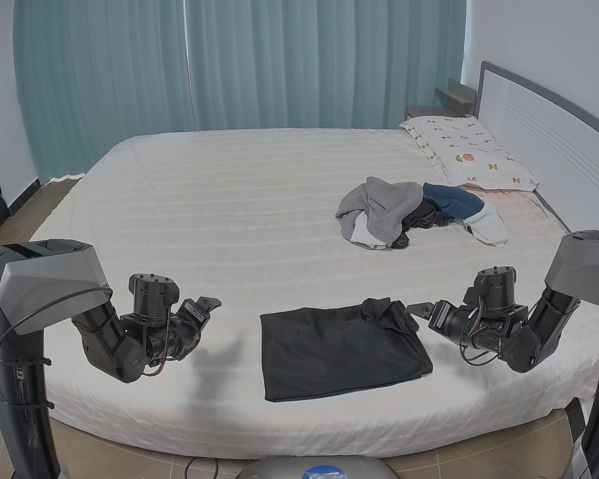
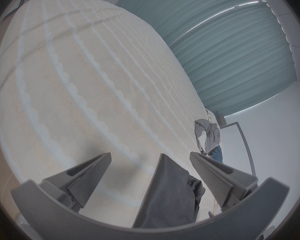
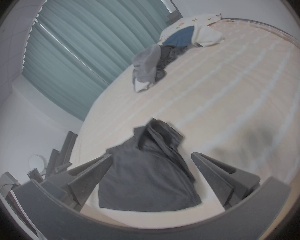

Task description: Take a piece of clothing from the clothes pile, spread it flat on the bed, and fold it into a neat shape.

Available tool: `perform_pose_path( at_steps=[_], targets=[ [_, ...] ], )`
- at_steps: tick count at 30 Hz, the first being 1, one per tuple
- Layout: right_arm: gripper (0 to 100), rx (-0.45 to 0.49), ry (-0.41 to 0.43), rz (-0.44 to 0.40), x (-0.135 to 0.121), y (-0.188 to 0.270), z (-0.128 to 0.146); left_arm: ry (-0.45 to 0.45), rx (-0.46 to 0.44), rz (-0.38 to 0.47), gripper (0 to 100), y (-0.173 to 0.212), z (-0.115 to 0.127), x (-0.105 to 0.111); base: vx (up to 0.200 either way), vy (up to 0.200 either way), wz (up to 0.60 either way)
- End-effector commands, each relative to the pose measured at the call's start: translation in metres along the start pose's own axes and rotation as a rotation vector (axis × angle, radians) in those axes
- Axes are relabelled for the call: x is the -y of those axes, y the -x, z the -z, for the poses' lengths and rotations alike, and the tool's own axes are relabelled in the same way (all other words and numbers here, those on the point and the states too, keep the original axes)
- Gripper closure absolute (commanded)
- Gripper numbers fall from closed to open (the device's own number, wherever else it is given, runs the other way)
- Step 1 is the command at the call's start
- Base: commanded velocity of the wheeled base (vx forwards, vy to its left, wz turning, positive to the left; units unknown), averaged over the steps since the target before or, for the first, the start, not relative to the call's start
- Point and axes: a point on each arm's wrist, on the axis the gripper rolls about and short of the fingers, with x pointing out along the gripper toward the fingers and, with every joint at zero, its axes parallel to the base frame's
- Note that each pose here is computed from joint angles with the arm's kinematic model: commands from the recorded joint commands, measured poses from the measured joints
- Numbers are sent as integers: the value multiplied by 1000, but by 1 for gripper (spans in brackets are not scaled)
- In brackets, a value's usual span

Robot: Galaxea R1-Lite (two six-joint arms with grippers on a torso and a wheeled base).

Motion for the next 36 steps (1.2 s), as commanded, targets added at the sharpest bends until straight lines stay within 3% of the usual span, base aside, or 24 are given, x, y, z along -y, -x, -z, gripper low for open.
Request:
perform_pose_path(
  at_steps=[1, 6, 13, 27, 28, 36],
  targets=[
    [0, 16, 14, -69, -26, -4, -7, -4, -3, -3, 0, -1, 1, 0, 0, 0, 0],
    [0, -52, -5, -97, -47, -20, 7, -9, -2, -6, 0, -1, 3, -1, 0, 0, 0],
    [0, -98, -53, -76, -40, -60, 25, -10, -2, -5, 0, -1, 3, -1, 0, 0, 0],
    [0, -74, -55, -88, -45, -98, 16, -13, 1, -5, 0, -2, 3, 0, 0, 0, 0],
    [100, -79, -59, -78, -44, -99, 14, -13, 1, -5, 0, -2, 3, 0, 0, 0, 0],
    [100, -12, -106, -40, -24, -97, -17, -13, 1, -5, 0, -2, 3, 0, 0, 0, 0]
  ],
)
